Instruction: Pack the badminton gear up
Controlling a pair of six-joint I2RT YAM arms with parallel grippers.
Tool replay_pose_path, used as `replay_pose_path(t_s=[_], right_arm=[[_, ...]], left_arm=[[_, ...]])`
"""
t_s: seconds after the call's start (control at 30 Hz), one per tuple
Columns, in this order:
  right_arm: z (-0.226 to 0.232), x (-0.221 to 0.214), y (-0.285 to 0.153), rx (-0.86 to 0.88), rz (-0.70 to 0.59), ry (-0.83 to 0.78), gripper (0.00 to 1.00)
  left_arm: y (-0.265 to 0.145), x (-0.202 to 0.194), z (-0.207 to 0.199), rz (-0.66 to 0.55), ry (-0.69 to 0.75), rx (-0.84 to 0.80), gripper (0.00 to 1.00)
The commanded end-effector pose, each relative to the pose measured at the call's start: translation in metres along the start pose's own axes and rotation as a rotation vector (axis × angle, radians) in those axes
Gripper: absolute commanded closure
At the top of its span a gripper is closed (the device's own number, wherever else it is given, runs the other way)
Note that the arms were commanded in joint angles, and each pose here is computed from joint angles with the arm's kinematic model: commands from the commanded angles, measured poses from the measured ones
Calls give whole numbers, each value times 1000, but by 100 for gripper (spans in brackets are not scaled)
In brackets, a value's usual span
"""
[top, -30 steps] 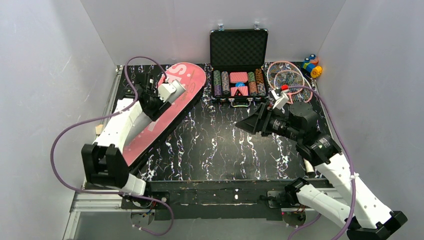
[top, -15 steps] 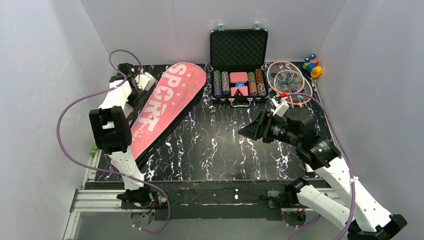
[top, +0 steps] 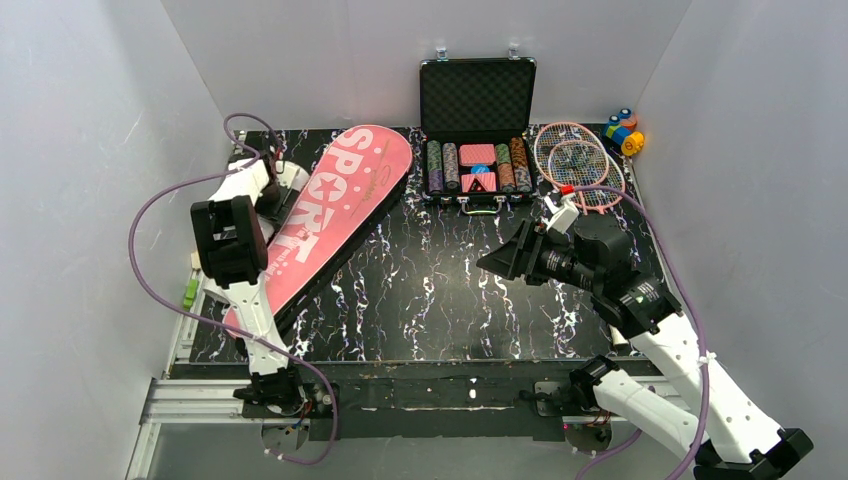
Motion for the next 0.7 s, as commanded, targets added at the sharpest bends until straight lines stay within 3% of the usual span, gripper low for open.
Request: replay_pose_path(t_s=[0.0,0.27,0.33,0.47,0.67], right_arm=[[2,4,0,6,-13,-19,24],[-2,3,6,3,-3,-6,24],[-2,3,7,1,0,-4,24],[-2,5,10,-4,2,1,23],[-1,8,10,-19,-9,2,23]], left_arm=[[-9,4,11,-33,-110,10,48],[-11,-2,-2,-63,-88,-45,22],[-14,-7,-10,-73,-72,-67,4],[-30,-11,-12,-102,-49,-39,2],[-90,-7,-9,-209,34,98,2]])
Point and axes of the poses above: each gripper's point midway between its finger pads, its own y axis out along the fingers, its own z axis along the line the jaws close on, x = y × z, the point moved 8 cm from there along -y, back along the fingers, and after that the axes turned 10 degrees about y, right-handed, at the moved point
